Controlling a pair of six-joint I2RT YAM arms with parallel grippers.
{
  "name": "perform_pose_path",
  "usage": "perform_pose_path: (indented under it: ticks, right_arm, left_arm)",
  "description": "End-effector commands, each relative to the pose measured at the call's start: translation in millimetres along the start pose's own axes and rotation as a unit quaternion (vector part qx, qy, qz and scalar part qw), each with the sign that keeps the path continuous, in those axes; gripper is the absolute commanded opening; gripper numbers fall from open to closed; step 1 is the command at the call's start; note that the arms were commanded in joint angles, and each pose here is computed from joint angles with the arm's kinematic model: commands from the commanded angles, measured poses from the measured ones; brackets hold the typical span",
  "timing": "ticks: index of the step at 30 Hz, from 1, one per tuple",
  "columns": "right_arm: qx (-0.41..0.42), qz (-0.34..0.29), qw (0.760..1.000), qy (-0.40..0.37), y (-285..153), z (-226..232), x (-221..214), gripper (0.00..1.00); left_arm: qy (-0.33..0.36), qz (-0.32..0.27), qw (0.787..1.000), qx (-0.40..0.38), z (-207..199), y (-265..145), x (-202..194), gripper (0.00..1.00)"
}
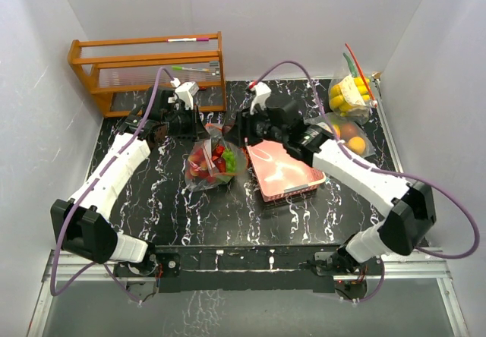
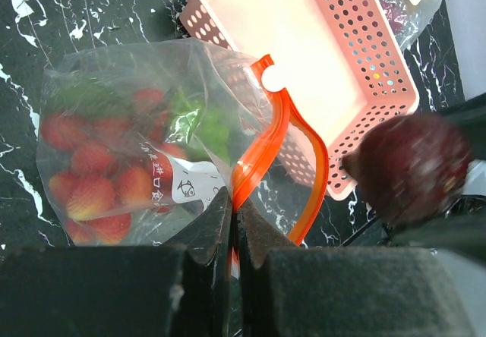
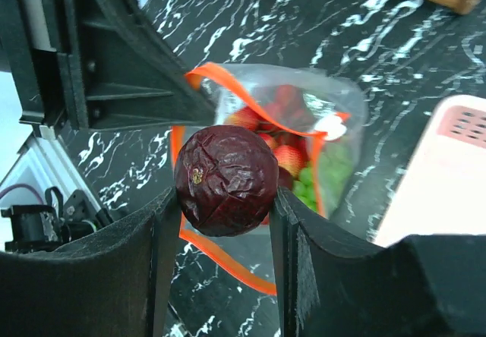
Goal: Place the food in the zip-top bag and seal the zipper
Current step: Place the fake fruit in the zipper food storage bag.
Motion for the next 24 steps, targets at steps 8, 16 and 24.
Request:
perform_pose_path:
  ticks: [8, 16, 24]
  right_arm:
    - [0.023, 0.019, 0.999, -0.023, 37.1, 25.3, -14.8, 0.56]
    - [-0.012, -0.012, 0.999, -0.045, 21.6, 24.1, -3.7, 0.81]
    - [-0.111, -0.022, 0.993, -0.025, 1.9, 9.0, -5.4, 0.79]
  left_arm:
    - [0.001, -0.005, 1.000, -0.006, -2.2, -3.7, 0.1, 0.00]
    - [0.000, -0.003, 1.000, -0.007, -1.6, -2.3, 0.0, 0.00]
    - [-0.002, 0.000, 1.000, -0.008, -3.2, -5.4, -0.8, 0.00]
Point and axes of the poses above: each gripper's point midway between its finger pads, its own y axis out along the fingers, its own z axis along the line the jaws close on, x = y × z, the point moved 9 cm from there along -y, back along the fingers, and after that the axes turned 12 degrees about y, right-handed, at the moved point
